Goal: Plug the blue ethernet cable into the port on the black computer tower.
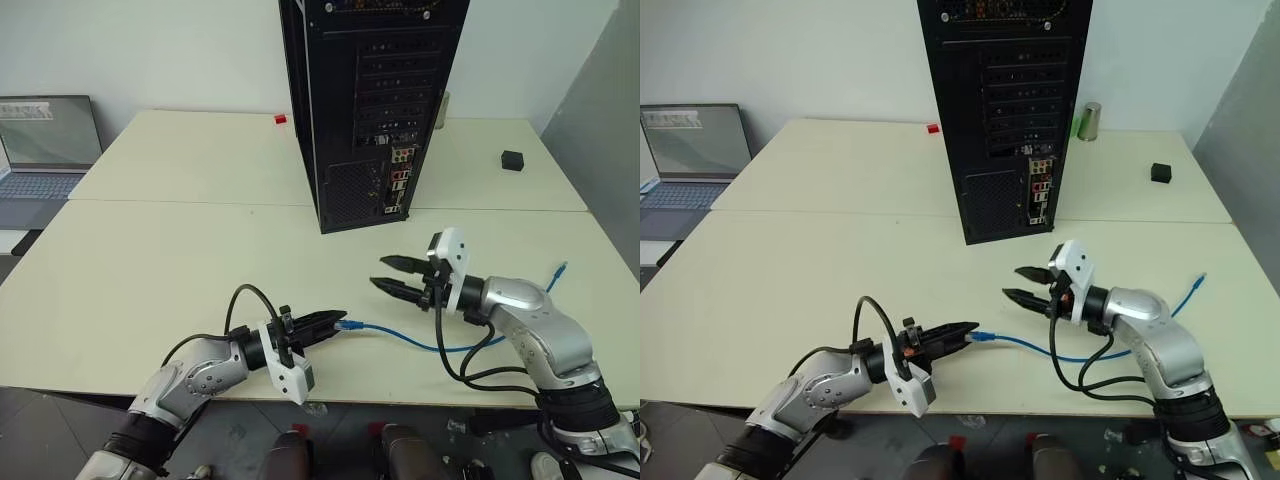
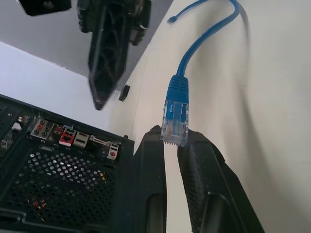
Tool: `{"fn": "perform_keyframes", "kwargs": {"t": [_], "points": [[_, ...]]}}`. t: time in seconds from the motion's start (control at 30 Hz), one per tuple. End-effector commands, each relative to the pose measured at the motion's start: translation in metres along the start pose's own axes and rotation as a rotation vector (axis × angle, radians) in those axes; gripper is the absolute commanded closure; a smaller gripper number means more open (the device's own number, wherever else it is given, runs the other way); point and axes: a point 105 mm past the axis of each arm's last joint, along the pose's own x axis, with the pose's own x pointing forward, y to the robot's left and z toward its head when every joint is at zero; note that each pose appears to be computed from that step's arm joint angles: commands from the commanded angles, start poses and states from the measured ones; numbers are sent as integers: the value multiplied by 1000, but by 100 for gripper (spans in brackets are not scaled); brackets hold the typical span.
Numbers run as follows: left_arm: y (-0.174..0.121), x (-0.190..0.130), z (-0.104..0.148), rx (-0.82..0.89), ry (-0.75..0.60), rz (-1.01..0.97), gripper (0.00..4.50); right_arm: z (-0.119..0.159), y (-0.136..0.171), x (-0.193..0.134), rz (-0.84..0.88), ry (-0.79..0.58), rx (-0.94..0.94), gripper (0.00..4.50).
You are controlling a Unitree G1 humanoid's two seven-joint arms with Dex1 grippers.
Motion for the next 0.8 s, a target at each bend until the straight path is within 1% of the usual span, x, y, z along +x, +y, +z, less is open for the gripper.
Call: {"fn": "perform_keyframes", "kwargs": {"t": [0.03,0.07,0.17,0.23,0.37,0.5,0.57,0.6,0.7,0.8], "points": [[10,-3,-1,3,2,51,430,20,-8,-5,-47,-69,-145,206],[10,-3,-1,3,2,53,430,18,-7,-6,-40,-58,-127,206],[11,-1,-1,0,-2,57,430,11,9,-11,71,-19,45,206],[11,-1,0,1,-6,57,430,9,19,-15,136,3,125,206],[12,0,0,5,-11,55,430,6,29,-19,190,46,187,206],[12,0,0,7,-12,56,430,1,33,-17,199,75,208,206],[13,0,1,8,-12,56,430,-2,35,-17,203,93,206,173],[13,0,1,8,-12,56,430,-3,36,-17,200,101,199,166],[12,-1,1,9,-11,56,430,-5,37,-17,204,114,197,91],[12,-1,2,10,-11,55,430,-5,44,-20,245,127,203,14]]}}
